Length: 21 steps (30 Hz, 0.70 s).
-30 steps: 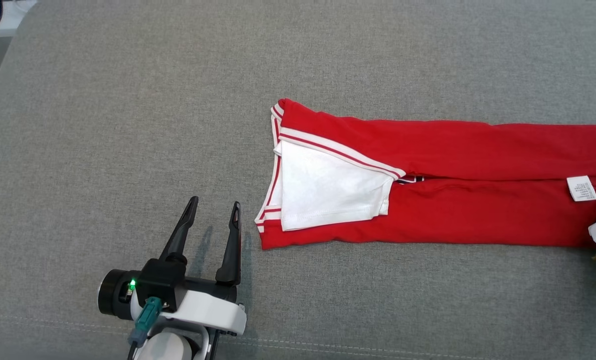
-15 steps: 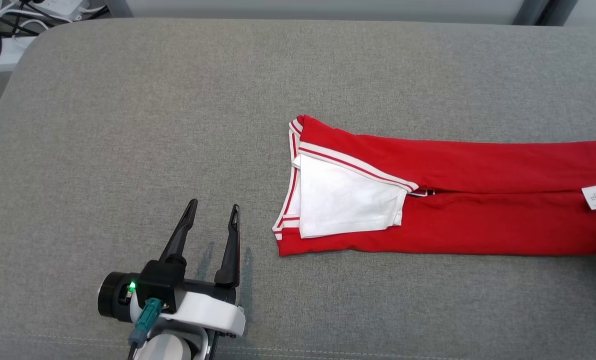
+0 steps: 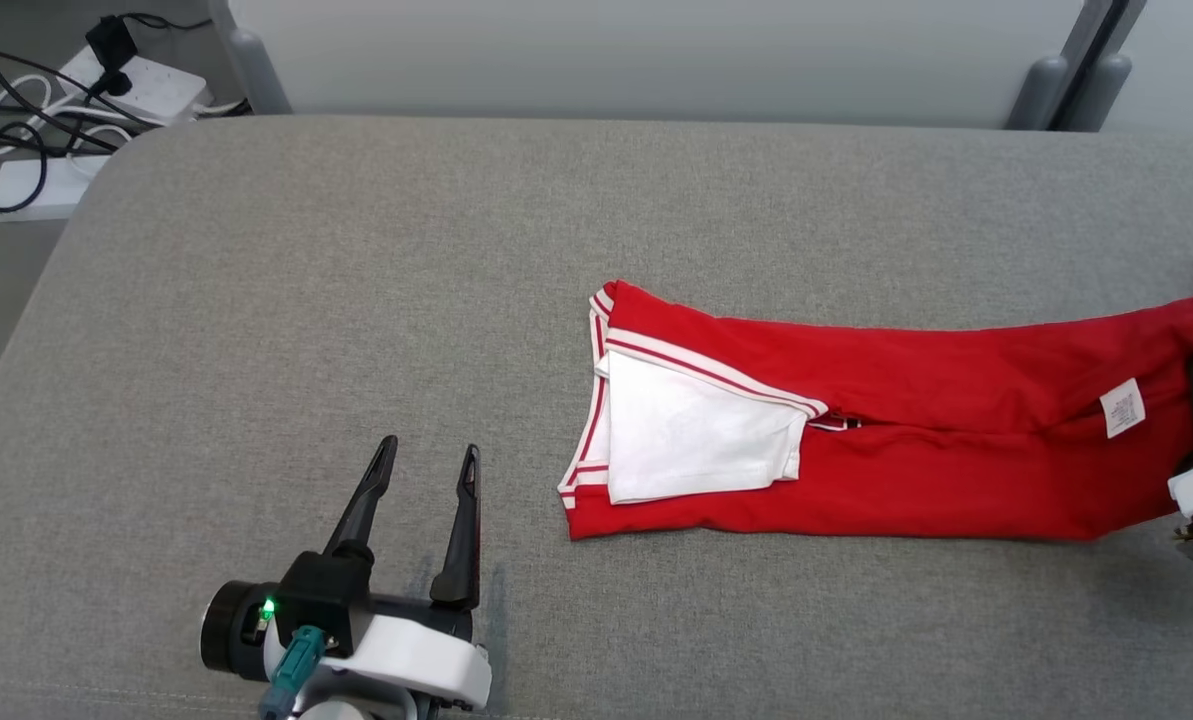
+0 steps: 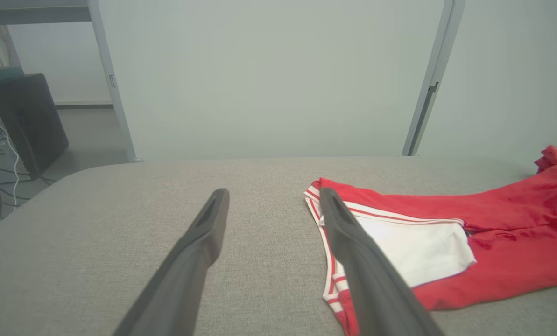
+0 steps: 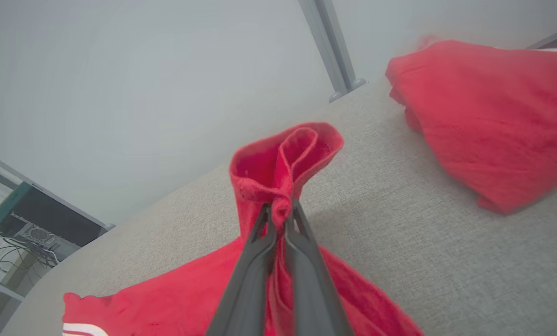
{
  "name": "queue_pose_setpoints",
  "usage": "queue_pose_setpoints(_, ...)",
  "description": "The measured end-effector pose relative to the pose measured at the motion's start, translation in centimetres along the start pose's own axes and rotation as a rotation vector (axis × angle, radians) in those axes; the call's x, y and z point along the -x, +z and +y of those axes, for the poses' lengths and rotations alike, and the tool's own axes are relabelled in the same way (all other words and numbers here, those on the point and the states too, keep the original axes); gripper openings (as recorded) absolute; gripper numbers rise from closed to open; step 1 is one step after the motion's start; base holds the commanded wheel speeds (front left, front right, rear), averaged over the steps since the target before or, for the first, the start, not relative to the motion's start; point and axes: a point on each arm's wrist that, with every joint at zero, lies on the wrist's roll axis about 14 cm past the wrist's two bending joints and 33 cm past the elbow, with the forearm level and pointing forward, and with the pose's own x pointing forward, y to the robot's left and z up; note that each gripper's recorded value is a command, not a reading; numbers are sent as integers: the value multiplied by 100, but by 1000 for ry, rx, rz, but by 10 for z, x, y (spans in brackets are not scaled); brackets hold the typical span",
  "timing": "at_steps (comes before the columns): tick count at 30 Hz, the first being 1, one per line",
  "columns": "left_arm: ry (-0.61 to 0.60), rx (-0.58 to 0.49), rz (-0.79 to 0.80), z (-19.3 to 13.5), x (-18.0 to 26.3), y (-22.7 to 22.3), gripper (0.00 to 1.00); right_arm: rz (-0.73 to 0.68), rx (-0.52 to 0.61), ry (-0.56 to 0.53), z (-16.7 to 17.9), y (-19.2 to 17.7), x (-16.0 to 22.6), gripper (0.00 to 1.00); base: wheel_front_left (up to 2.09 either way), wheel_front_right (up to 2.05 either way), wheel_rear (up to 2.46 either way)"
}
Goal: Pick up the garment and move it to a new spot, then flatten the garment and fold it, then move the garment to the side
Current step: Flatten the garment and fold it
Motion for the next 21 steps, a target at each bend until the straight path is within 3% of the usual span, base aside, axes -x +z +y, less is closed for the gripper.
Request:
queue_pose_setpoints(9,43,-1,-20,11,26,8,100,-37,-95,168,72,0,4,0,0,0,0)
queue_pose_setpoints(21,152,-8,-51,42,51,19,100,100,-193,350,176,-64,2,0,0,0,0)
